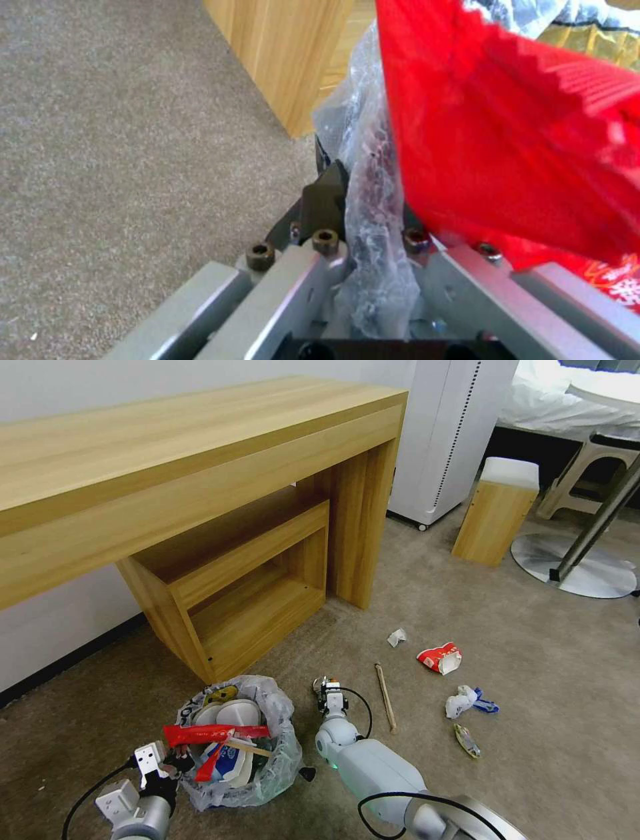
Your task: Pick up the trash bin and place the garbage on the floor into it.
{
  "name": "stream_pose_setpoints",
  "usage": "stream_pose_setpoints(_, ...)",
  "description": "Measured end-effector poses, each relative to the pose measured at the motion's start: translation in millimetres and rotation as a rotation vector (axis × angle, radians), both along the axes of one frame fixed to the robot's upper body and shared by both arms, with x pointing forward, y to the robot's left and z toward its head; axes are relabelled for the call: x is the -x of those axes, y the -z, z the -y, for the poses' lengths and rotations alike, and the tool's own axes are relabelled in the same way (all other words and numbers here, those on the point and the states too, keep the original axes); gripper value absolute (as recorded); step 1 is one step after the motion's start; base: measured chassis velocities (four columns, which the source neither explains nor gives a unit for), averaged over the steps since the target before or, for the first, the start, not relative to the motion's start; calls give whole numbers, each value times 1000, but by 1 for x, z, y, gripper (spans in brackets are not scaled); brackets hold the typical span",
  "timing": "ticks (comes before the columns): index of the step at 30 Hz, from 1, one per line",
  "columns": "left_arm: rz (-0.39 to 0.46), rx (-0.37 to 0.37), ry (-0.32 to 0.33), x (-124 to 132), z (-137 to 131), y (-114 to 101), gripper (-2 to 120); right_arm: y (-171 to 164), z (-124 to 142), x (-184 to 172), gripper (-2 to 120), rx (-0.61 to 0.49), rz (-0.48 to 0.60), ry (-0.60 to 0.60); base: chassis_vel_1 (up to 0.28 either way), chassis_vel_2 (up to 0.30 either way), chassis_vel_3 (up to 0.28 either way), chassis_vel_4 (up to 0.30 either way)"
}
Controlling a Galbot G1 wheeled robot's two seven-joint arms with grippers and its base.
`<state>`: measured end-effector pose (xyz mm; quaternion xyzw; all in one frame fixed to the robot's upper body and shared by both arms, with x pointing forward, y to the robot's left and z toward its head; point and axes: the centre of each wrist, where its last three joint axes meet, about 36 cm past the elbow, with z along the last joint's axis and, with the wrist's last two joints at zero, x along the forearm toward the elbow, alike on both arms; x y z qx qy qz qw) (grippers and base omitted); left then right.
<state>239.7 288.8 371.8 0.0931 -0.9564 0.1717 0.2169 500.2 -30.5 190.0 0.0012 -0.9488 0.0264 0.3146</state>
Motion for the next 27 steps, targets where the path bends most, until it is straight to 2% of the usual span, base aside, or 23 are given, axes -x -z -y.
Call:
stream_pose_setpoints(3,0,-1,0,0,0,0,1,1,0,1,10,2,6,-4,0,0,0,0)
stream_pose_setpoints(7,1,-1,0,0,0,0,1,2,1,2,5,8,11,-7,0,0,0,0)
stream_pose_setpoints(15,4,-1,-2,-2,-1,0,1,3,8,4,3,5,20,-8,0,0,0,0)
stream_pose_setpoints(18,4,-2,-4,-3,-2,1,1,-4,20,8,0,-30,40,-8,0,0,0,0)
stream_pose_setpoints(21,2,-5,-8,-5,-5,2,1,-27,39,18,0,-125,120,-32,0,0,0,0)
stream_pose_setpoints(22,2,-5,-8,-5,-5,2,1,-27,39,18,0,-125,120,-32,0,0,0,0)
stream_pose_setpoints(25,1,-9,-16,-5,-7,2,1,-67,48,34,0,-263,253,-119,0,0,0,0)
stream_pose_setpoints(26,1,-9,-16,-5,-7,2,1,-67,48,34,0,-263,253,-119,0,0,0,0)
stream_pose_setpoints(27,0,-8,-19,-5,-7,2,1,-77,48,40,0,-302,299,-158,0,0,0,0)
